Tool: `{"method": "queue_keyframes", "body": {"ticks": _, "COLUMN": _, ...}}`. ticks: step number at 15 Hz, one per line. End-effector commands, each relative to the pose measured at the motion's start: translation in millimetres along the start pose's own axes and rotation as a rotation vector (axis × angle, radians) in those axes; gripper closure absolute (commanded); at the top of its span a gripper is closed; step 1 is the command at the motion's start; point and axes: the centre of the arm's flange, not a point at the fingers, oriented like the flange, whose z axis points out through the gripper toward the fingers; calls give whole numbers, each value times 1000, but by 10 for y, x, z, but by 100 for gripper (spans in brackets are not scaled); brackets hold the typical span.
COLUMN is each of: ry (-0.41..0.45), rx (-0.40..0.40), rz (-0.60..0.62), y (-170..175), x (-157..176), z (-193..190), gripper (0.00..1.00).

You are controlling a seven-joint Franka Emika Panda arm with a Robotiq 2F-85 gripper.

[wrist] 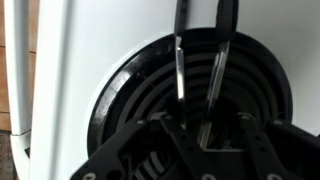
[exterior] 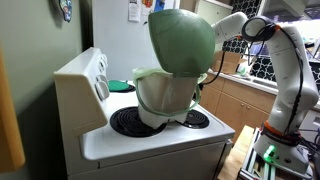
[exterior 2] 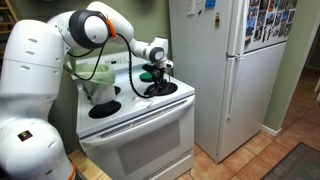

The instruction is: Put the tissue paper inside the trash can

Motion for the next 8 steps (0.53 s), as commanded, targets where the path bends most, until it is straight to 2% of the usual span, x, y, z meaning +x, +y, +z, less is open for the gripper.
{"method": "queue_keyframes", "body": {"ticks": 1, "ry": -28, "rx": 9, "rz": -9, "y": 49, "x": -99, "z": -34, "gripper": 56}}
{"method": "queue_keyframes", "body": {"ticks": 8, "ry": -74, "rx": 9, "rz": -52, "y": 31, "x": -136, "z": 1, "gripper": 55}}
